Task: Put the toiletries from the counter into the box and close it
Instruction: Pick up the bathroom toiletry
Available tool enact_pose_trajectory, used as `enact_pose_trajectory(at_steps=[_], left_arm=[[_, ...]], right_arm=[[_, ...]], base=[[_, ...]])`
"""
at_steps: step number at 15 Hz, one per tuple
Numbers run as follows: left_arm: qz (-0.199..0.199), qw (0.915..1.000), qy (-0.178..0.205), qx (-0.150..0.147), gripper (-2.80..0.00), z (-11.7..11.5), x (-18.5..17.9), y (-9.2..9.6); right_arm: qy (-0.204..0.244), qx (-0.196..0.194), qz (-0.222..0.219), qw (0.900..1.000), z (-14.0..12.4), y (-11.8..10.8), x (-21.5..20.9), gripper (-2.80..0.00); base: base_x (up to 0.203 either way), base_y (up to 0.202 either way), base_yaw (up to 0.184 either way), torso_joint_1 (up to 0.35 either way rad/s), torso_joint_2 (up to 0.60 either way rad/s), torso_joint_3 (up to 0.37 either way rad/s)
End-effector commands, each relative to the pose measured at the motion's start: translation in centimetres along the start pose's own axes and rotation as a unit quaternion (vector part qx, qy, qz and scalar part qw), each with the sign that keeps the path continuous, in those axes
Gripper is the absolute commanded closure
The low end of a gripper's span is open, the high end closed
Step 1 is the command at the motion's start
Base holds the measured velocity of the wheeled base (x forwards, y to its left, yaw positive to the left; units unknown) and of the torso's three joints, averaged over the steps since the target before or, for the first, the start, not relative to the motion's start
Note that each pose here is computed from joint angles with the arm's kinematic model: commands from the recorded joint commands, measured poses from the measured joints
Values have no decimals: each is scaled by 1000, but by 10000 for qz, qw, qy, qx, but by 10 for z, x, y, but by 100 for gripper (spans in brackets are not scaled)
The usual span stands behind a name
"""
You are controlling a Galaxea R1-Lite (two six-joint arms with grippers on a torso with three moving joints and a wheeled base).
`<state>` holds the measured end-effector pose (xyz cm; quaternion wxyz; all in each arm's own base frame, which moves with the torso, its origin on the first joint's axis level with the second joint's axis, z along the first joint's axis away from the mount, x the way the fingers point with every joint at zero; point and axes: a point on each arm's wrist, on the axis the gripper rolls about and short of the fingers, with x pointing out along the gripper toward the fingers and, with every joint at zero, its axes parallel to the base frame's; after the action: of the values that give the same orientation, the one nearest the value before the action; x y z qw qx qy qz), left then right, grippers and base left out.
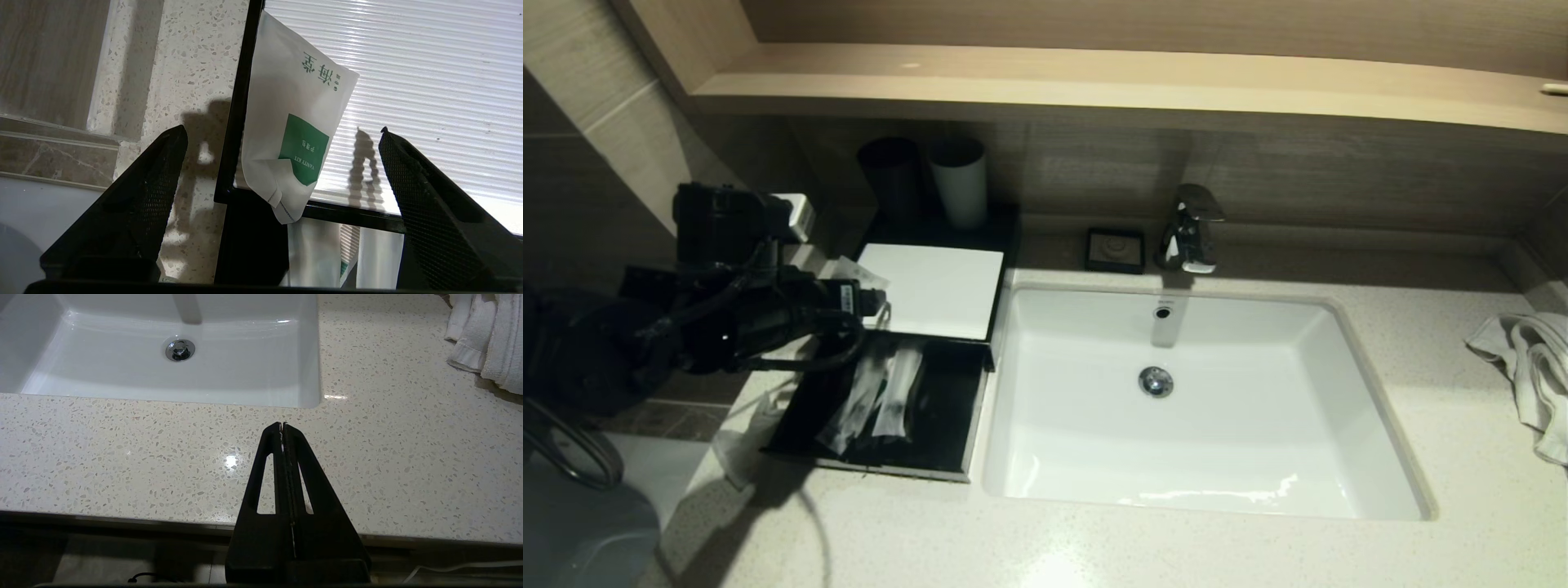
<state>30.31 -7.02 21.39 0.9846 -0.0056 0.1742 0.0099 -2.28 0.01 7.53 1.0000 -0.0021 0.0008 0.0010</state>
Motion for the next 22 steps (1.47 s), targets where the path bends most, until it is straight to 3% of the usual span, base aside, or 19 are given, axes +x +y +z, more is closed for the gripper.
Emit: enact_pose_trajectory(at_steps=[1,9,12,22], left_arm=[[14,10000,-17,-89,-280,1,1,0],[13,9998,18,-187,-280,-1,5,-1],[-26,9988,-334,-357,-280,1,9,-2],[-41,9987,-346,-362,-280,1,9,-2]], right_arm=[[-1,-2,4,10000,0,0,0,0],[-1,-2,6,10000,0,0,0,0],[-1,-2,6,10000,0,0,0,0],[-1,-2,6,10000,0,0,0,0]], base=[[0,0,0,0,0,0],[0,0,0,0,0,0],[0,0,0,0,0,0],[0,0,0,0,0,0]])
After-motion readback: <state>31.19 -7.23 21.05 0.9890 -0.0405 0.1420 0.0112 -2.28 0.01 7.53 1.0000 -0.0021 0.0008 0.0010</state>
